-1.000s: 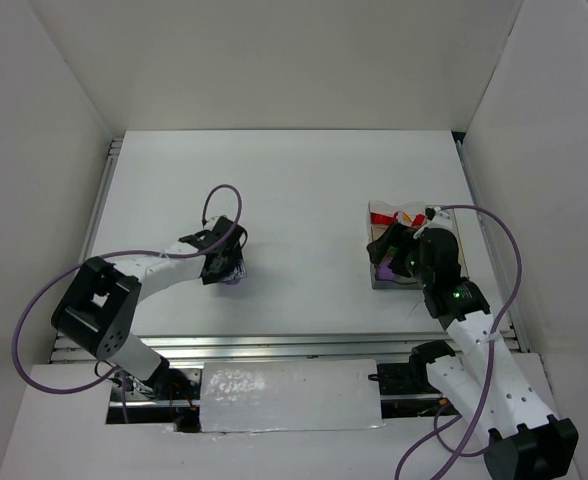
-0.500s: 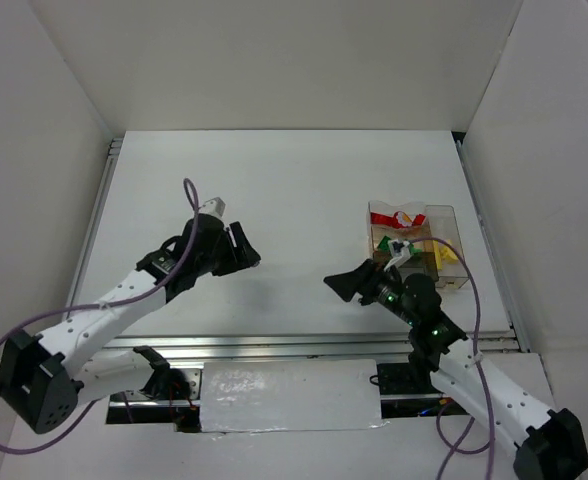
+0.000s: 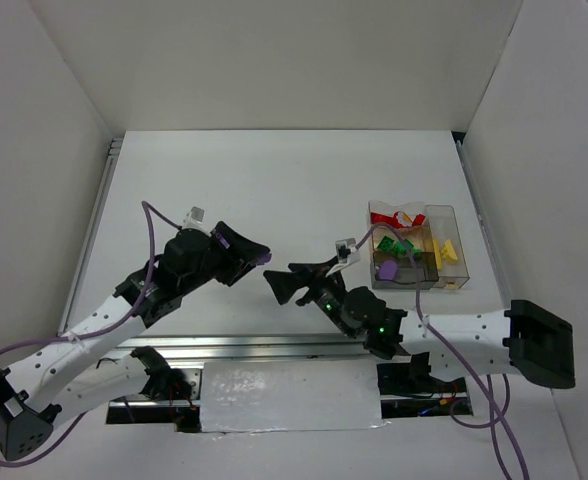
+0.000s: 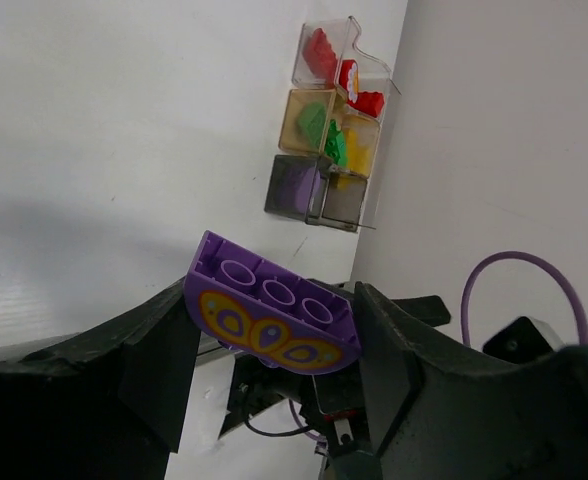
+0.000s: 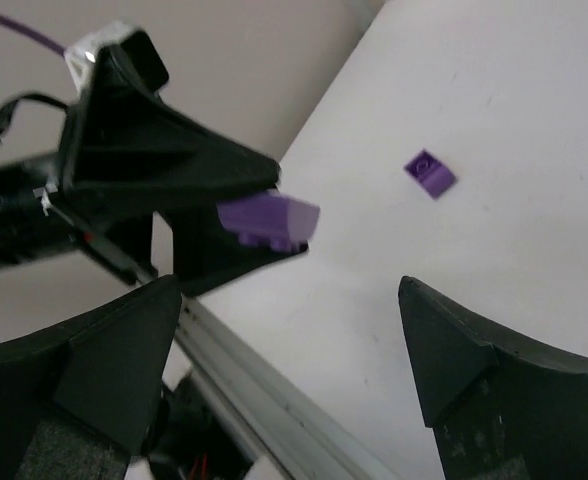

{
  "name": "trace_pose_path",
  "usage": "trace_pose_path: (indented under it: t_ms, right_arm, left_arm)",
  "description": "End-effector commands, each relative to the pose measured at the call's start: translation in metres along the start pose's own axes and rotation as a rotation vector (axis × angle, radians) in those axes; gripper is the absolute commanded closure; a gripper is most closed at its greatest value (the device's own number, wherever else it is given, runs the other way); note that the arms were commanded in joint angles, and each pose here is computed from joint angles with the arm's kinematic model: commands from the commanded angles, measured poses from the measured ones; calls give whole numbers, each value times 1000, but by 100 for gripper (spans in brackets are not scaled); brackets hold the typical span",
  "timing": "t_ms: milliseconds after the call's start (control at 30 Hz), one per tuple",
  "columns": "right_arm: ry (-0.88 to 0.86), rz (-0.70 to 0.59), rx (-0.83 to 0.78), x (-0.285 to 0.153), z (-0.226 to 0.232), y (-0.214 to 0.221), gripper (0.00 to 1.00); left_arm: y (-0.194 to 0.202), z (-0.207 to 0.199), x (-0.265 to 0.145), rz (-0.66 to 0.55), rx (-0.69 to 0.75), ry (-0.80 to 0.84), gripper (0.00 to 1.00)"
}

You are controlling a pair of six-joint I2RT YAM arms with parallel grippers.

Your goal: Sort the legos into containers by color

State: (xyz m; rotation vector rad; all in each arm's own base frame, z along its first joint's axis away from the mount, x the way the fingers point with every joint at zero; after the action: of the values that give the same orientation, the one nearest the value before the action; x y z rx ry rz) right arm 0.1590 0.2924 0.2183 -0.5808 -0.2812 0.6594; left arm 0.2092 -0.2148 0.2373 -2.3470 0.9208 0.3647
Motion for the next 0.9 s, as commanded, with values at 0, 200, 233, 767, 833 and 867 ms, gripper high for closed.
trace_pose_path:
  t_ms: [0, 200, 233, 767, 833, 867]
  right_arm:
    - [5, -283, 12, 22, 40, -48, 4]
    - [52, -306, -78, 50, 52, -43, 7]
    - [62, -298, -91, 54, 50, -39, 7]
    - [67, -287, -113, 63, 43, -21, 10]
    - [65, -282, -135, 69, 46, -19, 12]
    - [77, -279, -144, 74, 44, -17, 15]
  left_arm:
    - [-9, -16, -5, -41, -124, 48, 100]
    - [-11, -19, -10, -53, -134, 40, 100]
    - [-11, -19, -10, -51, -139, 39, 100]
    - [-17, -32, -15, -65, -126, 88, 100]
    - [-13, -35, -14, -41, -126, 113, 100]
    - [-12, -36, -13, -37, -128, 116, 100]
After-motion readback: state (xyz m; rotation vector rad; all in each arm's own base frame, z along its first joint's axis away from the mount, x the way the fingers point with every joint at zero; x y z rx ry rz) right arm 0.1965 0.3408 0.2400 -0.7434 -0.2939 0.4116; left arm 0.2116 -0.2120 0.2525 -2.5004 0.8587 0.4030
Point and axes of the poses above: each gripper's point midway between its finger pads, its own x axis out along the fingers, its own z axis along the line the jaws close on, y = z × x, the point moved 3 cm from there along -x, back along the fingers, and after that the axes turned 11 degrees about x, right-handed, at the moved point
